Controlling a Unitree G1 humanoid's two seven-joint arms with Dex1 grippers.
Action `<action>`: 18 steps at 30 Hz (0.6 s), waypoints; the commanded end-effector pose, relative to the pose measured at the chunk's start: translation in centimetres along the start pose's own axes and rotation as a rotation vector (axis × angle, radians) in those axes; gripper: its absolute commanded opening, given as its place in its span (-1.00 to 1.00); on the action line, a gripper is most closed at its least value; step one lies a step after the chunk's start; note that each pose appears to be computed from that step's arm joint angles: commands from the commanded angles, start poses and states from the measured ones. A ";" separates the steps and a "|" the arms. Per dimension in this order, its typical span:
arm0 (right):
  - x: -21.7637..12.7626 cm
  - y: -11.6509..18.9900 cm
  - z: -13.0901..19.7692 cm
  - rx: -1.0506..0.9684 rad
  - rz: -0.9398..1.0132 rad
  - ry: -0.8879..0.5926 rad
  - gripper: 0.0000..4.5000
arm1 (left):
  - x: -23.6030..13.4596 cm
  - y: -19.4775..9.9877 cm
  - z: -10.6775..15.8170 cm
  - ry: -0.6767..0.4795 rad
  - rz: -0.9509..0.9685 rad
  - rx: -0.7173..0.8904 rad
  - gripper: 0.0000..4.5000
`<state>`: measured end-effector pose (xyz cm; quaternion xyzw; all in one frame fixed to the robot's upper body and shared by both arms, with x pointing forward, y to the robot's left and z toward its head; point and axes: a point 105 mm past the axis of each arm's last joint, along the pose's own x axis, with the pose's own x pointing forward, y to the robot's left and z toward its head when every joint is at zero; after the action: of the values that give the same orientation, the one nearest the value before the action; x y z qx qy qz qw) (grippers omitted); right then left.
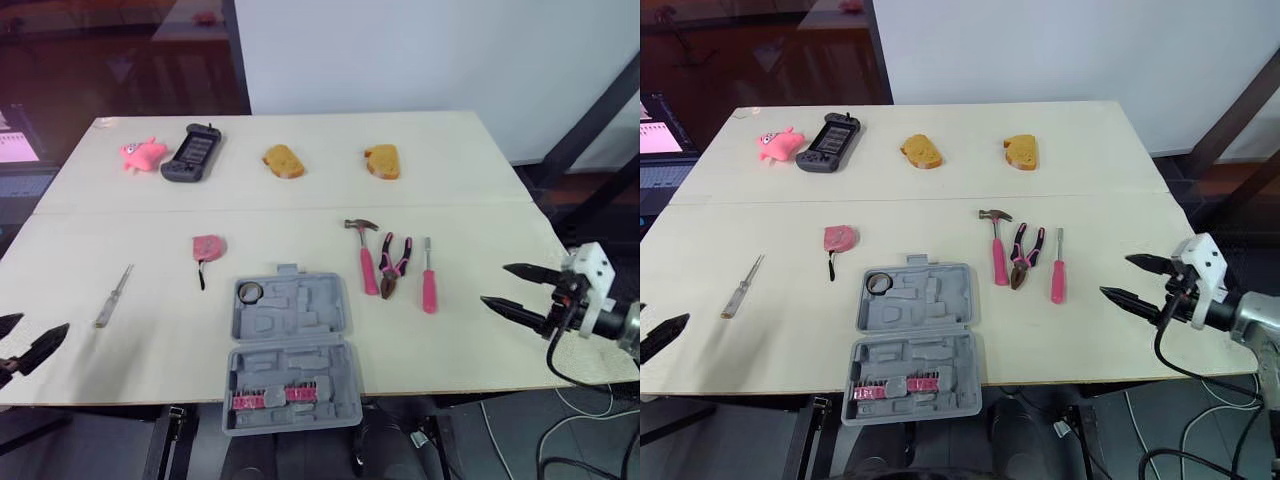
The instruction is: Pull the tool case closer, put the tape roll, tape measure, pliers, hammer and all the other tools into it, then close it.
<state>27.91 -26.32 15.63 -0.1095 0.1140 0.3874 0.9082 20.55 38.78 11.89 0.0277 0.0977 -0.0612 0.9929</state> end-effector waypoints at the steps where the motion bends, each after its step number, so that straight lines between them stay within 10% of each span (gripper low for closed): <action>1: 1.3 1.3 4.4 -0.019 0.053 -0.064 1.00 | 1.9 -3.2 1.9 -0.072 -0.011 -0.009 0.98; 9: 5.9 7.0 8.8 -0.136 0.220 -0.002 1.00 | 6.2 -11.5 1.2 -0.121 -0.013 -0.106 0.98; 18: 7.0 9.3 9.2 -0.148 0.330 0.169 1.00 | 10.4 -13.3 -0.4 -0.116 0.126 -0.103 0.98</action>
<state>27.06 -12.59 20.52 -0.1795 0.1822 0.5294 0.8089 28.32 24.57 7.87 -0.0343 0.0683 -0.0030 0.9971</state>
